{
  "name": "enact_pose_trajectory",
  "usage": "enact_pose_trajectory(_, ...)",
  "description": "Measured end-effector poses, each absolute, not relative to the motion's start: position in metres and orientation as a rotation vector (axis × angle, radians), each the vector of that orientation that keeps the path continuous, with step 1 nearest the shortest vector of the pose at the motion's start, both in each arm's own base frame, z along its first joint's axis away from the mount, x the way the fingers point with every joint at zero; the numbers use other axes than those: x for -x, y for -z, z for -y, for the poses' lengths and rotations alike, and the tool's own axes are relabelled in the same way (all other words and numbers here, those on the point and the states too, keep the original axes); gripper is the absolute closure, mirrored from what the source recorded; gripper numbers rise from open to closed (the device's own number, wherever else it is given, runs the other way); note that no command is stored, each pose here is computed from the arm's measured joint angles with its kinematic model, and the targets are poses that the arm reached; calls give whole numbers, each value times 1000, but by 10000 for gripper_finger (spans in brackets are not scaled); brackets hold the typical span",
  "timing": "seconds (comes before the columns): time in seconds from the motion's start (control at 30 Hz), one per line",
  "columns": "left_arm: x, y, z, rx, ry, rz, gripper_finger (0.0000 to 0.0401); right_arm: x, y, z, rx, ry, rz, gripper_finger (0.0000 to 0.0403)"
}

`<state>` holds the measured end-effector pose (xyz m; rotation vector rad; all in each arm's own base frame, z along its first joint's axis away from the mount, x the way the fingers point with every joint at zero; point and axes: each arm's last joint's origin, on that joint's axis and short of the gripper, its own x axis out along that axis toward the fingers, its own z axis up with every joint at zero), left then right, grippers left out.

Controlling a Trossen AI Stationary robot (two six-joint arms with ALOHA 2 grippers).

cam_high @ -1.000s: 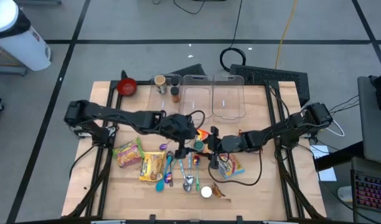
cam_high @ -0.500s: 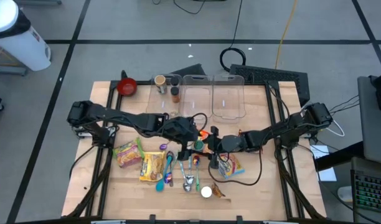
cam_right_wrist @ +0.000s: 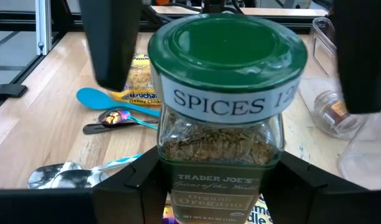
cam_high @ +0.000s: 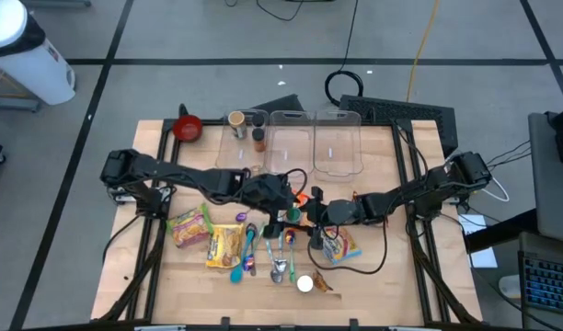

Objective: Pick & Place Food Item
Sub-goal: Put the green seasoning bottle into the left transparent bin

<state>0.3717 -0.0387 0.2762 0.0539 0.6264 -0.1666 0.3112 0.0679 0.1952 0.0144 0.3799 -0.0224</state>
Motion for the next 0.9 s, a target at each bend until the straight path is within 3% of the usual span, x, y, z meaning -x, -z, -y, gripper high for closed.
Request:
enact_pose_trajectory(0.3,-372,-275,40,-61,158,-633,191,-311,-195,-68,-14,22,-380,207)
enact_pose_trajectory(0.6,-374,-271,42,-68,149,-640,181,-311,-194,-68,-12,20,-390,203)
enact_pose_trajectory(0.9,-355,-301,45,-107,135,-576,190,-312,-197,-68,-15,18,-366,154)
